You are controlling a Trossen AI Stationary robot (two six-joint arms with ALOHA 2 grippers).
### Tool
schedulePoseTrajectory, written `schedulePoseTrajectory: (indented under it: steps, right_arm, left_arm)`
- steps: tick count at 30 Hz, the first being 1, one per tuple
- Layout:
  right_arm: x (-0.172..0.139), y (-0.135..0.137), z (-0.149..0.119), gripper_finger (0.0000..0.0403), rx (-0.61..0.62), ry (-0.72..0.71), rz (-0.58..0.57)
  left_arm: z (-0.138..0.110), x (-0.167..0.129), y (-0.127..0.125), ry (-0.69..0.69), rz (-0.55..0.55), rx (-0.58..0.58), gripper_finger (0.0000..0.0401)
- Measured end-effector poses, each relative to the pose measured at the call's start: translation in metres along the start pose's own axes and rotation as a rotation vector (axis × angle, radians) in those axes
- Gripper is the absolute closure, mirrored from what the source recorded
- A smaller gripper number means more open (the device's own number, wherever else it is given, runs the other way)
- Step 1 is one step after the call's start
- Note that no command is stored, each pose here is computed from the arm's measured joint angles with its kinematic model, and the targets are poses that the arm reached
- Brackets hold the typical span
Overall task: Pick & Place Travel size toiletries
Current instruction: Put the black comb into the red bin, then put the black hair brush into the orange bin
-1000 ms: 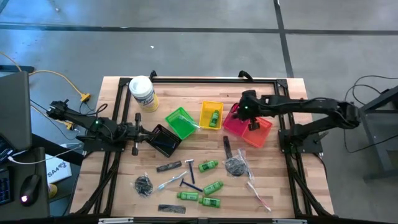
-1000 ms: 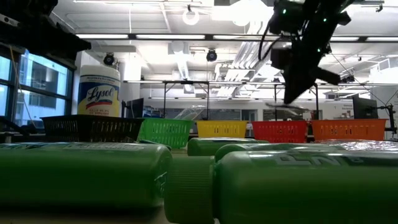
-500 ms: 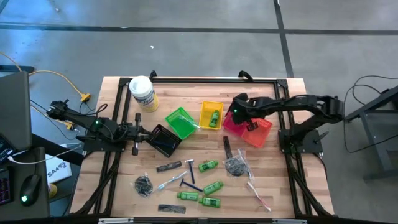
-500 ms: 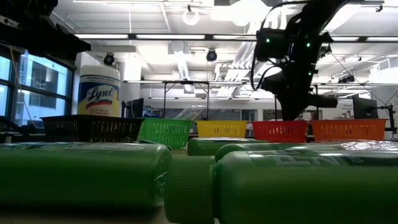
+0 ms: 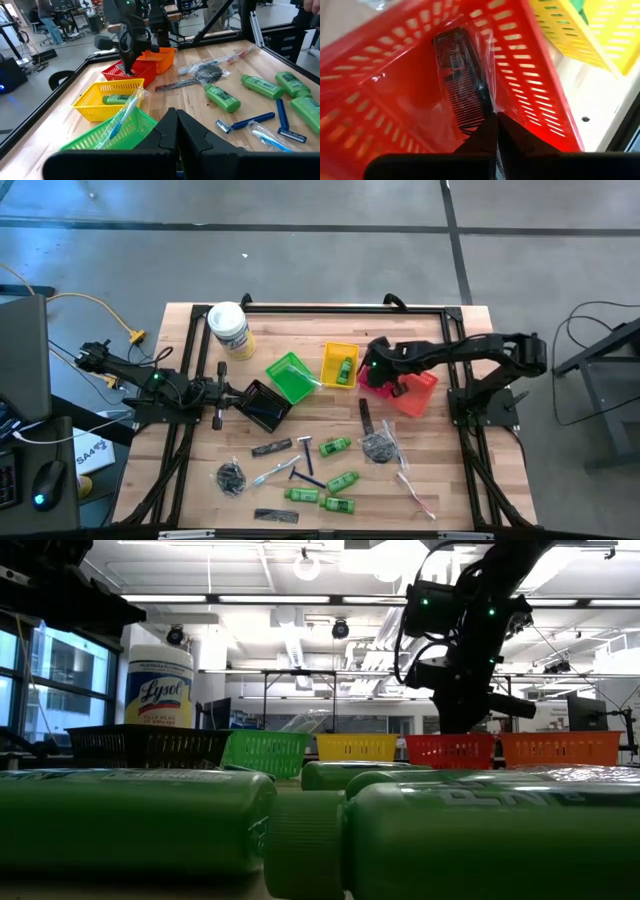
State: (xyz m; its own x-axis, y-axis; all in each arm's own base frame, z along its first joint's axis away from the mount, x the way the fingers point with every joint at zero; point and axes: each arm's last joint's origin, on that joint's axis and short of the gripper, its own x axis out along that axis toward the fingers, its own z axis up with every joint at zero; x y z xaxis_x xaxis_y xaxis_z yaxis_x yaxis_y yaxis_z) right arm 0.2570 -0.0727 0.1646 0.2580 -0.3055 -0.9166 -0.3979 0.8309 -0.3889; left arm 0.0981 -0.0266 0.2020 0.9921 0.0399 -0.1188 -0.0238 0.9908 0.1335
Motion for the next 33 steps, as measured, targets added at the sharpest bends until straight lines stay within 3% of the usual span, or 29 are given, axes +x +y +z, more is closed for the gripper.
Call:
schedulePoseTrajectory:
  steps: [10,18,22,27,33]
  right_arm:
    - [0.016,0.004,0.003,0.0401,0.031,-0.022,0.091]
    - [0.014,0.002,0.003,0.0395,0.054,-0.026,0.074]
    - [0.006,0.002,0.005,0.0356,0.075,-0.045,0.046]
    - [-0.007,0.006,0.01,0.0285,0.051,-0.009,-0.078]
    - [-0.035,0.014,0.018,0.0226,0.011,-0.091,-0.151]
  left_arm:
    - [0.0,0.0,0.0,0.0,-0.001,-0.043,0.0401]
    - [-0.002,0.0,0.0,0.018,-0.002,-0.026,0.0401]
    - [-0.002,0.0,0.0,0.017,-0.002,-0.036,0.0401]
    - [-0.002,0.0,0.0,0.016,-0.002,-0.038,0.0401]
    - [-0.002,0.0,0.0,0.016,-0.002,-0.037,0.0401]
